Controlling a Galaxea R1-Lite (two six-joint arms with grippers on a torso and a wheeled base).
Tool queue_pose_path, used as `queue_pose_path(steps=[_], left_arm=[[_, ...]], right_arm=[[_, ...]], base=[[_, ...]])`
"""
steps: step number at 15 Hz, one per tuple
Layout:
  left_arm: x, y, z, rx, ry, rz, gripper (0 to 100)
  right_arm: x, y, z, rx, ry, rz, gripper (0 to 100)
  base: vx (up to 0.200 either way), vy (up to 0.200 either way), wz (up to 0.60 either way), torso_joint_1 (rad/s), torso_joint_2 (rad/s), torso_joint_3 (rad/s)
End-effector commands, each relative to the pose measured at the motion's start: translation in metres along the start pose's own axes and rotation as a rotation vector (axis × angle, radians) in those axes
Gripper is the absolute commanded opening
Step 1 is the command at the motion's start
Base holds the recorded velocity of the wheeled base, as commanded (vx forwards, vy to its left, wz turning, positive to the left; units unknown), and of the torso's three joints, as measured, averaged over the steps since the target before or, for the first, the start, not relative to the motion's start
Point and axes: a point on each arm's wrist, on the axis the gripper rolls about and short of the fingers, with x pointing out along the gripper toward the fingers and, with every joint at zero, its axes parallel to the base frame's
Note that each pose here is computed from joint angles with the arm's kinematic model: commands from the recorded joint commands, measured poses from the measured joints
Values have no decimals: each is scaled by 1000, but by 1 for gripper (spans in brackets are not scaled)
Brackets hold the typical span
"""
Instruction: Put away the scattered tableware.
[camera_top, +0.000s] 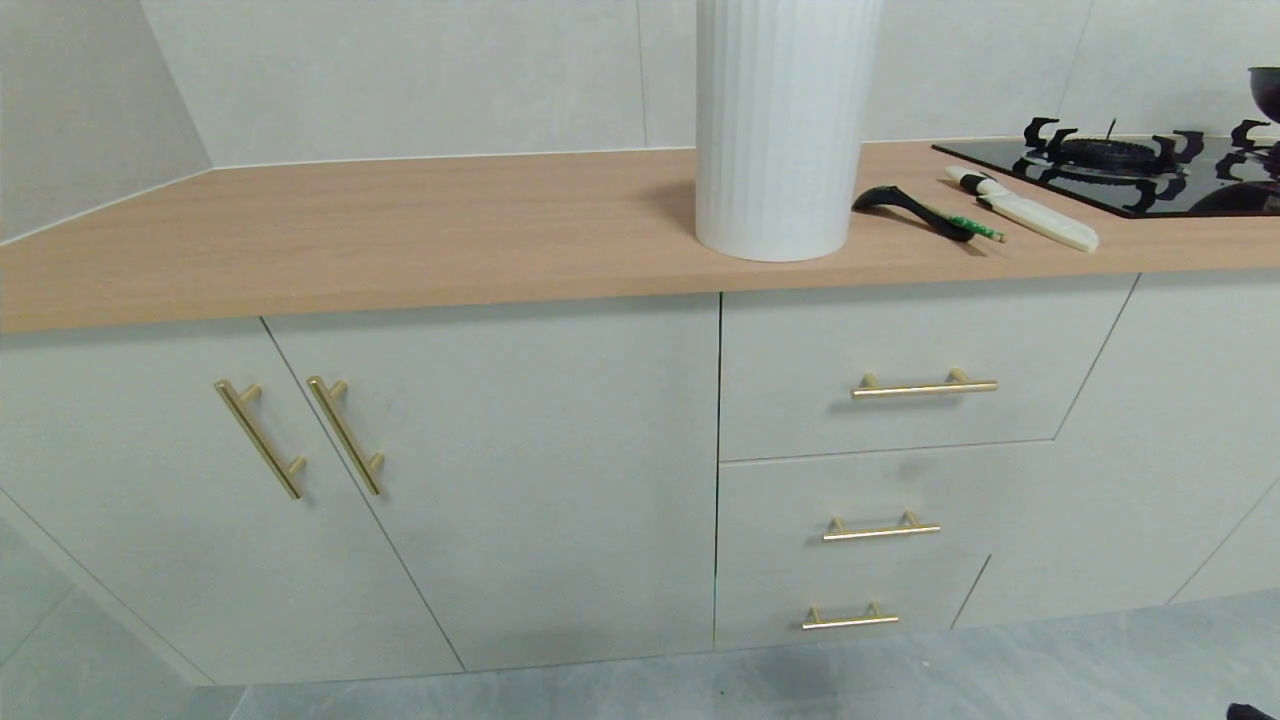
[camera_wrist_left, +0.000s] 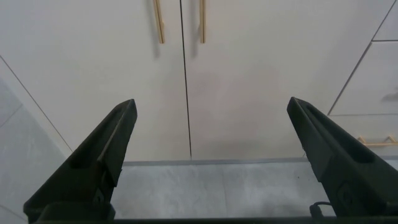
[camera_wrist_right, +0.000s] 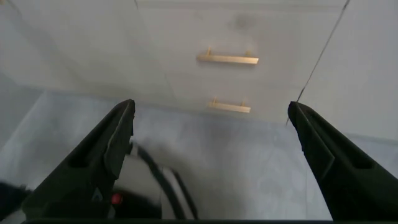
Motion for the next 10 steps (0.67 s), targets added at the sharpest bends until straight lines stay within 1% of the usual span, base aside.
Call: queue_pose_path(steps=[1,4,7,10], left_arm=[[0,0,0,-1,1,0,100],[0,0,0,0,1,0,100],[0,0,0,0,1,0,100],[0,0,0,0,1,0,100]], right_arm=[[42,-4,18,15,193,50,100],[90,-6,26,14,288,83,100],[141,-11,27,11,304,88,100],[188,-17,15,-2,334,74,100]], base=[[0,0,0,0,0,0],[0,0,0,0,0,0],[0,0,0,0,0,0],[0,0,0,0,0,0]])
